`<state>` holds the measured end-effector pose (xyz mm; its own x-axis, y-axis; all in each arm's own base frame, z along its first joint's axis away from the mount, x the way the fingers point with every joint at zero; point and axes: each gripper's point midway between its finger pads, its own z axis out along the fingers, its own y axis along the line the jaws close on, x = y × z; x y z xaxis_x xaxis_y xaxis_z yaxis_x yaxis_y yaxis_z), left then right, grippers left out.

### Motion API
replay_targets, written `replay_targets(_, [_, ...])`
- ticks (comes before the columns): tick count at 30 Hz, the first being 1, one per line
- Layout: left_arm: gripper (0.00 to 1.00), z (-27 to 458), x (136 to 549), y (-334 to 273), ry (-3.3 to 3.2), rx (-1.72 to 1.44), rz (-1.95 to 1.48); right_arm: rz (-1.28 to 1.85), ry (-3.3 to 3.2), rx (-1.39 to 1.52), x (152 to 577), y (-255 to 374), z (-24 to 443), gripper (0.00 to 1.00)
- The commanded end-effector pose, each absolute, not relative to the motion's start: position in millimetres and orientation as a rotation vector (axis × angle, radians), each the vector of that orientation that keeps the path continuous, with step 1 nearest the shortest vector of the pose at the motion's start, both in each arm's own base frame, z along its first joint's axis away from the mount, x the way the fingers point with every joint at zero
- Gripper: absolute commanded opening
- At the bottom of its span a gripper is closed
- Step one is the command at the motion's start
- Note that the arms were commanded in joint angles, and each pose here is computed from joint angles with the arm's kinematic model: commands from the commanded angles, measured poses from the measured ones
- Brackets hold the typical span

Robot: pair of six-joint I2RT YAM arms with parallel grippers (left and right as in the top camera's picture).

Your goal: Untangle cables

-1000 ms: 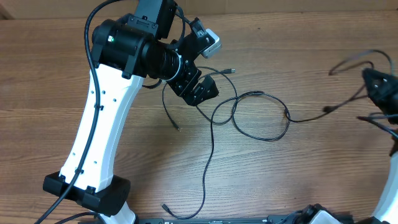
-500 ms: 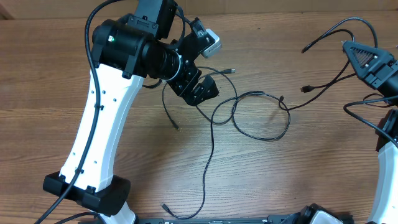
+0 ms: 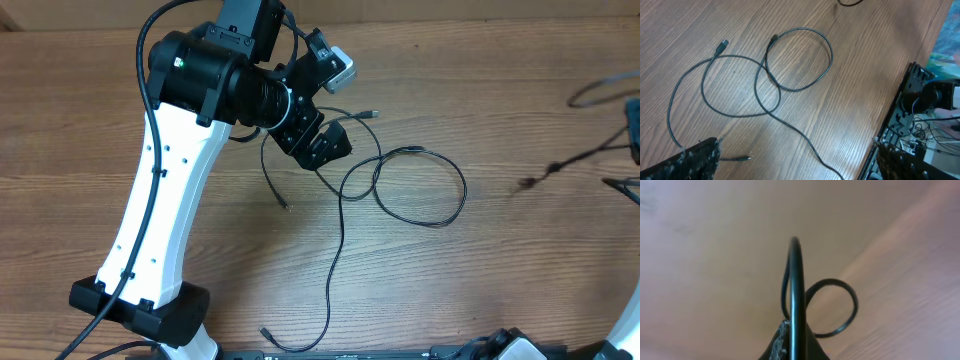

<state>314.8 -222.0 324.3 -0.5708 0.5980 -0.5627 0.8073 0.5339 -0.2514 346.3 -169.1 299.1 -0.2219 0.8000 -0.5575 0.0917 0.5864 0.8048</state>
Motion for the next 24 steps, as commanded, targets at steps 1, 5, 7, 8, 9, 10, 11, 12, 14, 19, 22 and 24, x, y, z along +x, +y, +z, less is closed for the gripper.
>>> replay_targets(1, [1.00, 325.6, 313.6, -222.5, 2.360, 1.151, -0.697, 0.374, 1.706, 0.856, 334.4, -228.0, 276.7, 0.04])
replay_targets(5, [1.00, 325.6, 313.6, -222.5, 2.360, 1.151, -0.697, 0.086, 1.683, 1.062, 313.3, -275.9, 254.4, 0.04])
replay_targets(7, [1.00, 325.6, 313.6, -222.5, 2.360, 1.151, -0.697, -0.042, 1.660, 1.152, 302.8, -297.5, 243.9, 0.04])
replay_targets(8, [1.00, 325.6, 313.6, -222.5, 2.360, 1.151, -0.697, -0.068, 1.659, 1.165, 301.1, -301.9, 241.3, 0.04])
replay_targets(9, [1.00, 325.6, 313.6, -222.5, 2.360, 1.151, -0.697, -0.098, 1.667, 1.166, 300.5, -306.4, 237.4, 0.04])
replay_targets(10, [1.00, 325.6, 313.6, -222.5, 2.360, 1.151, -0.697, -0.130, 1.683, 1.159, 300.9, -311.4, 232.1, 0.04])
replay_targets(11, [1.00, 325.6, 313.6, -222.5, 2.360, 1.151, -0.697, -0.155, 1.699, 1.150, 302.0, -315.5, 226.8, 0.04])
replay_targets(12, [1.00, 325.6, 313.6, -222.5, 2.360, 1.151, -0.697, -0.177, 1.715, 1.143, 303.2, -319.7, 220.7, 0.04])
replay_targets(14, [1.00, 325.6, 313.6, -222.5, 2.360, 1.151, -0.697, -0.212, 1.737, 1.163, 304.9, -329.6, 204.4, 0.04])
replay_targets(19, [1.00, 325.6, 313.6, -222.5, 2.360, 1.151, -0.697, -0.383, 1.828, 1.268, 293.9, -358.1, 145.7, 0.12])
replay_targets(22, [1.00, 325.6, 313.6, -222.5, 2.360, 1.151, -0.697, -0.440, 1.868, 1.335, 284.5, -363.9, 120.5, 0.57])
replay_targets(24, [1.00, 325.6, 313.6, -222.5, 2.360, 1.151, -0.697, -0.407, 1.885, 1.353, 286.4, -361.2, 110.2, 0.87])
